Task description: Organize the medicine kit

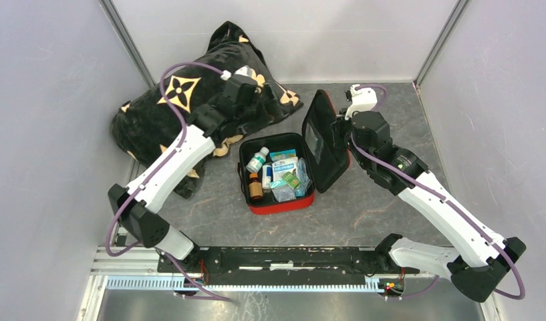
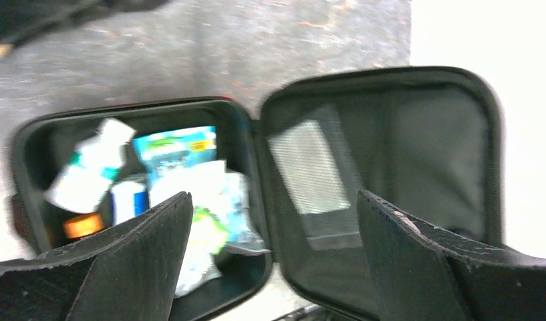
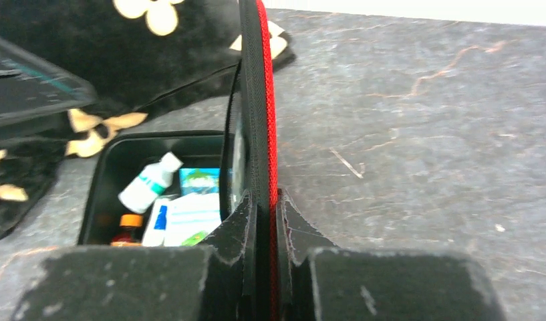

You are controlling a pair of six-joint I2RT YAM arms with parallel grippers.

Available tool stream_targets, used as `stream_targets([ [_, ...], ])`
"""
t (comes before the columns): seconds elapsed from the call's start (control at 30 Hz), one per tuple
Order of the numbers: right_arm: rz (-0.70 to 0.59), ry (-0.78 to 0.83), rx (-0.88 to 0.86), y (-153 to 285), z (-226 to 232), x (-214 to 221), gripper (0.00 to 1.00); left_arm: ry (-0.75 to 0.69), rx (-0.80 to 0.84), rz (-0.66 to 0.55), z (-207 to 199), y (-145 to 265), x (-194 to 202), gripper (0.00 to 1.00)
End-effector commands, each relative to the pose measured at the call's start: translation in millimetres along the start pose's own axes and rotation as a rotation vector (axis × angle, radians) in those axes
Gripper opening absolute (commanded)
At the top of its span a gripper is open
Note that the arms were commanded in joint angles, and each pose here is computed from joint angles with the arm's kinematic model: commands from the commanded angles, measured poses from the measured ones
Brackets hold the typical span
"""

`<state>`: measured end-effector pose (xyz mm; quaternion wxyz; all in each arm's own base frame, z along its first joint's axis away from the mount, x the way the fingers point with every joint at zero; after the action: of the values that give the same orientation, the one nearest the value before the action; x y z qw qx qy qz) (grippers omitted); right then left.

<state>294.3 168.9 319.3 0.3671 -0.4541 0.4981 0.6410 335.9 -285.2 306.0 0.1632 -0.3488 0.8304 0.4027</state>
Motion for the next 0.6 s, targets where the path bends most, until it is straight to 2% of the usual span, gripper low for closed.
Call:
stream_targets([
  [0.0,-0.228,0.016,0.233,22,-42,-78,0.0,-0.134,-0.097,-0.039,55,6,-11,0.99],
  [0.13,-0.21,0.089,0.324,20,-59,-86,0.0,-0.151,-0.171,-0.037,97,3,0,1.0],
  [0.3,-0.171,0.154,0.401,7,-76,-89,0.0,-0.131,-0.155,-0.028,120,0,12,1.0],
  [0.43,-0.153,0.211,0.275,-14,-52,-92,0.0,-0.111,-0.154,-0.037,132,-3,10,1.0],
  [0.57,-0.074,0.199,0.022,-50,-3,-64,0.0,-0.096,-0.175,-0.029,148,-7,10,1.0],
])
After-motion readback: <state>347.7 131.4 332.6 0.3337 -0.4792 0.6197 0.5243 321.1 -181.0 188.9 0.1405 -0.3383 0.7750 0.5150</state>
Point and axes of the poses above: each gripper's point midway between its finger pads, its own y axis back along the fingers, its own z axis along the line the jaws close on, x = y × z, the point moved 1 cm from there along y, back along the fingers, and after that the axes turned 3 degrees about y, right-handed, at the moved point
